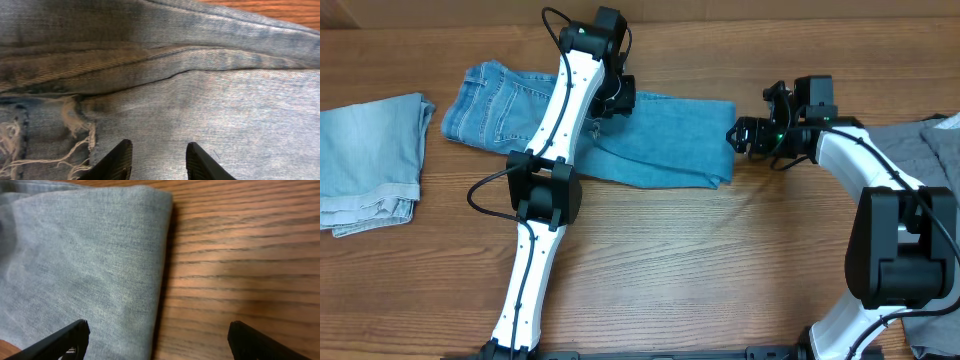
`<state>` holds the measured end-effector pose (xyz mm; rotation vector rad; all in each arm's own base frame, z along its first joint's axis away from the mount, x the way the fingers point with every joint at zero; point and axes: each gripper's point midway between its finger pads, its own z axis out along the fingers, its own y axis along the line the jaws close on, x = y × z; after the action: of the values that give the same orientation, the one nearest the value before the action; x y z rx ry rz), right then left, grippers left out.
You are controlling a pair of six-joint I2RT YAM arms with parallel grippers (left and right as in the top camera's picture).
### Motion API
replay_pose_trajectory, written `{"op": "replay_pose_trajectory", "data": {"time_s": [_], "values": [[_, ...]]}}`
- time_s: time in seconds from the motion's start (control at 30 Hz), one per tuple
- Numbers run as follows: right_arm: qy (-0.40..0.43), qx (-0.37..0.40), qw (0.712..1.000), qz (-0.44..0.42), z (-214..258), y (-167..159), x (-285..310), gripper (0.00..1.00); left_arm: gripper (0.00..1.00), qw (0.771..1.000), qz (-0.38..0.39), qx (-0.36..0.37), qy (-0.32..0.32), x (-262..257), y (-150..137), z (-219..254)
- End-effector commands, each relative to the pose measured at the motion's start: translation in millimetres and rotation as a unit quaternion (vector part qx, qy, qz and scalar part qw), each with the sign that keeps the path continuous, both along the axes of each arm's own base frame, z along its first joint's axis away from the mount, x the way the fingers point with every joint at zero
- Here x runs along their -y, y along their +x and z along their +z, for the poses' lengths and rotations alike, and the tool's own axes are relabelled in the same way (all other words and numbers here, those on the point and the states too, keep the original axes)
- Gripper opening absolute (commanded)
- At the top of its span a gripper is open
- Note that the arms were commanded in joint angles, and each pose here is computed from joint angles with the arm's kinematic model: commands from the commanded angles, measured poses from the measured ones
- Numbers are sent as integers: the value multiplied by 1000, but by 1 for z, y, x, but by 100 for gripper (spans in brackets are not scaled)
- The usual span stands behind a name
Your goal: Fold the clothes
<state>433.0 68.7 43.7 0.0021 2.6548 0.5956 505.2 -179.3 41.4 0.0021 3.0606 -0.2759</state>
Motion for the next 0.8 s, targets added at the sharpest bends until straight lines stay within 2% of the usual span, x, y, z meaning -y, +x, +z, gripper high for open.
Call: {"op": "replay_pose_trajectory", "data": {"time_s": [0.0, 0.07, 0.23, 0.47, 0.77], "values": [[50, -14, 998, 30, -15, -9, -19, 93, 40, 1000, 5, 4, 14, -7, 2, 0], [100, -24, 993, 51, -25, -12, -35, 93, 40, 1000, 5, 4, 14, -7, 2, 0], [156, -49, 984, 71, -45, -19, -50, 92, 40, 1000, 5, 4, 14, -7, 2, 0], [286, 1, 947, 143, -2, -18, -83, 84, 40, 1000, 5, 9, 13, -6, 4, 1], [293, 21, 938, 184, 6, -21, -110, 71, 39, 1000, 5, 11, 12, -6, 5, 1]]}}
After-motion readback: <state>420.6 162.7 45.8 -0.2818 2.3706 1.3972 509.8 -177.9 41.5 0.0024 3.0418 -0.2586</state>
